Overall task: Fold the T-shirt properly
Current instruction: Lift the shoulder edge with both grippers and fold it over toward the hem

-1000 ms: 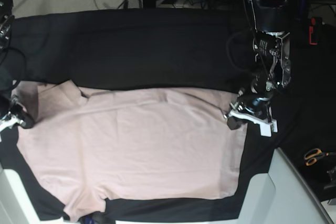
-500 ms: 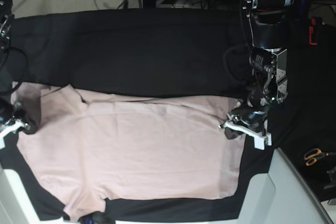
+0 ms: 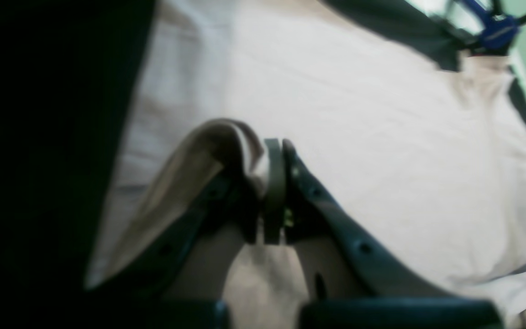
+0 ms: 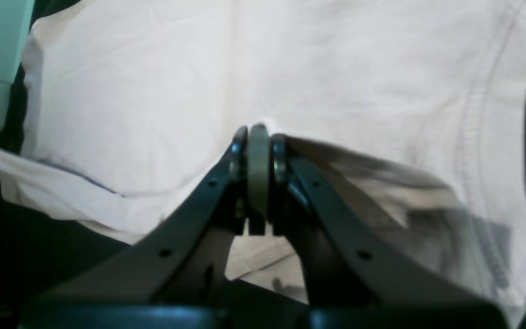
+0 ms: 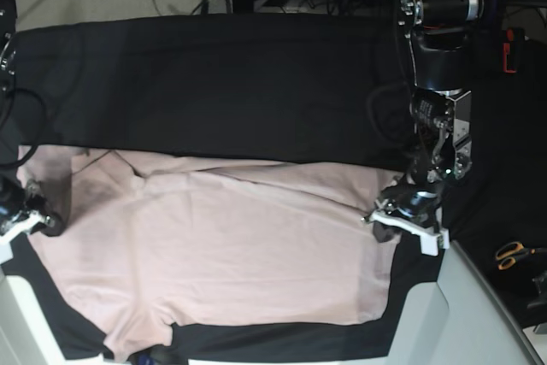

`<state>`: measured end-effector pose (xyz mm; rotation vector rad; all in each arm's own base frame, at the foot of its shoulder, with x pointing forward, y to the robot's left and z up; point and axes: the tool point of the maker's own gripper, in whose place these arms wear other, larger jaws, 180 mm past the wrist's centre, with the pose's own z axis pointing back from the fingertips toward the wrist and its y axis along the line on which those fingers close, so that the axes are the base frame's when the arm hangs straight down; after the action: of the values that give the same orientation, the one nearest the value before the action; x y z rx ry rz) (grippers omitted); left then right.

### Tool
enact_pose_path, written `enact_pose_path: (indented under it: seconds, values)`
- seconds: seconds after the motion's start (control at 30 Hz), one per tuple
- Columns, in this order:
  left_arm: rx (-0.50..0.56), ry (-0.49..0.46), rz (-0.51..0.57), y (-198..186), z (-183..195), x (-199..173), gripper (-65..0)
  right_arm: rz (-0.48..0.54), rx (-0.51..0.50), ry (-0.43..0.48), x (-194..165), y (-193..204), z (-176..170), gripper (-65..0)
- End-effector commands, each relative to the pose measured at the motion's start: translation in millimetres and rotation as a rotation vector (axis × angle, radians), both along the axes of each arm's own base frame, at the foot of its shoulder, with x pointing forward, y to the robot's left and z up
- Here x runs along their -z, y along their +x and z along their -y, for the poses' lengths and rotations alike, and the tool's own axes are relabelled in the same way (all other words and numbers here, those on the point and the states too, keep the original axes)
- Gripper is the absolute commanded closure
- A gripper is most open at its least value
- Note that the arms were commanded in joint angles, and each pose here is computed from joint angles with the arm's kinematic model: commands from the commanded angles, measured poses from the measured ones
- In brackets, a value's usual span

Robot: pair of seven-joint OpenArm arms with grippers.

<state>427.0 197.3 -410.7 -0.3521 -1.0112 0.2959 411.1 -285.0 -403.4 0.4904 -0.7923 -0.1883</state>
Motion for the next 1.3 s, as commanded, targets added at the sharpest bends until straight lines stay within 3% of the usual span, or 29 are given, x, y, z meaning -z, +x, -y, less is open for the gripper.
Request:
enact_pose_path:
  seconds: [0.0, 0.4, 0.6, 0.83, 1.27]
  values:
    - [-0.008, 0.007, 0.076, 17.7, -6.6, -25.4, 0.0, 0.084, 0.018, -0.006, -27.6, 18.6, 10.8, -0.5]
    - [-0.012, 0.02, 0.09, 22.1, -12.9, -32.0, 0.0, 0.135, 0.053, 0.006, -34.6, 28.6, 12.9, -0.5]
    - [0.0, 0.115, 0.115, 23.9, -16.2, -33.2, 0.0, 0.156, 0.035, -0.009, -35.9, 33.0, 6.8, -0.5]
    - [-0.007, 0.104, 0.072, 25.9, -17.5, -19.1, 0.0, 0.177, 0.04, 0.007, -36.8, 36.9, -0.8, -0.5]
    - [-0.011, 0.102, 0.094, 37.2, -18.5, -29.2, 0.0, 0.229, 0.068, 0.013, -44.5, 42.9, 1.6, -0.5]
